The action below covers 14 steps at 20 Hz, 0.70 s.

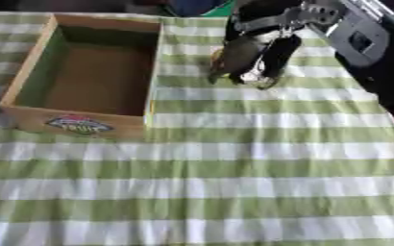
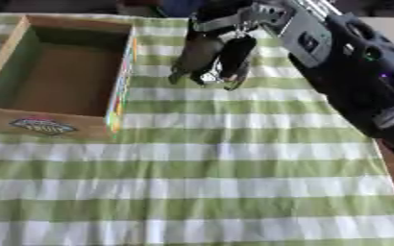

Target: Pick up objects on the table and place them in the box.

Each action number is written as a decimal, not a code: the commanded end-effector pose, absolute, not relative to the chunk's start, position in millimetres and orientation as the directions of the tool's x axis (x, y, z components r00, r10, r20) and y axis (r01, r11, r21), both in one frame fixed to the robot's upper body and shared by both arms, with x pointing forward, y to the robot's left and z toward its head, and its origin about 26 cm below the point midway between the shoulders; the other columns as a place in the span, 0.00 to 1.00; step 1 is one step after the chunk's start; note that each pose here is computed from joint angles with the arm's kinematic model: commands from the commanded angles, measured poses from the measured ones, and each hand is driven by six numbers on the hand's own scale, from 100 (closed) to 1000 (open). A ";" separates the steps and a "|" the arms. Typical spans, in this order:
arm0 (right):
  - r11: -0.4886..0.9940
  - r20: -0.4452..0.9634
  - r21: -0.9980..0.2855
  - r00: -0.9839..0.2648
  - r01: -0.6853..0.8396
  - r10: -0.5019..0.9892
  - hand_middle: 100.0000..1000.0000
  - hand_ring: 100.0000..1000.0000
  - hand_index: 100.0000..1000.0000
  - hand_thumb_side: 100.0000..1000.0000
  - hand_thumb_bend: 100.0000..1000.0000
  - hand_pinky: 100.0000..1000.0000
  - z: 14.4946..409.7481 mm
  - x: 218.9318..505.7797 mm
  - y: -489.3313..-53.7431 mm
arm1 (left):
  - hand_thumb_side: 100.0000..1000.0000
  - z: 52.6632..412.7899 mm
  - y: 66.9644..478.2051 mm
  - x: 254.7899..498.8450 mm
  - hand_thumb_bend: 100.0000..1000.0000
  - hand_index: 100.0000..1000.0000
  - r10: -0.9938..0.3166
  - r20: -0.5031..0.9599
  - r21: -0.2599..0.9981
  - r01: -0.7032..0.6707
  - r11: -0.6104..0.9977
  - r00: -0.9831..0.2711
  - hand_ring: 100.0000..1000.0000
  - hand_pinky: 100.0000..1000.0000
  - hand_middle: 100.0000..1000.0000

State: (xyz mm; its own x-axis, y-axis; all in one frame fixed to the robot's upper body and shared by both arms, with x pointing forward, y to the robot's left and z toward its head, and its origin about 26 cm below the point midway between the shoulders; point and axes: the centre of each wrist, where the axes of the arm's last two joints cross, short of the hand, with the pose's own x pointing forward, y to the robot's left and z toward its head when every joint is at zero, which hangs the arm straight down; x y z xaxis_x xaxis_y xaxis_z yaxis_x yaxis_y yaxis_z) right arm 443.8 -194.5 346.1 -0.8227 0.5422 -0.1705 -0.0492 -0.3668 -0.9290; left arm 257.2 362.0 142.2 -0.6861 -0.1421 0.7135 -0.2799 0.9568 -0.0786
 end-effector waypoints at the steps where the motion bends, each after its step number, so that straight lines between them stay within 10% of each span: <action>1: -0.490 -0.256 -0.872 -0.866 0.014 0.430 0.04 0.36 0.17 0.38 0.00 0.37 369.3 447.3 -189.7 | 0.98 152.2 363.0 255.4 0.00 0.74 -0.157 0.694 -0.056 -0.270 0.961 -0.703 0.71 0.57 0.67; 14: -0.411 -0.278 -0.907 -0.863 0.092 0.421 0.03 0.36 0.17 0.38 0.00 0.38 386.1 470.9 -146.3 | 0.98 155.8 361.0 258.0 0.00 0.74 -0.135 0.694 -0.063 -0.246 0.967 -0.707 0.71 0.57 0.67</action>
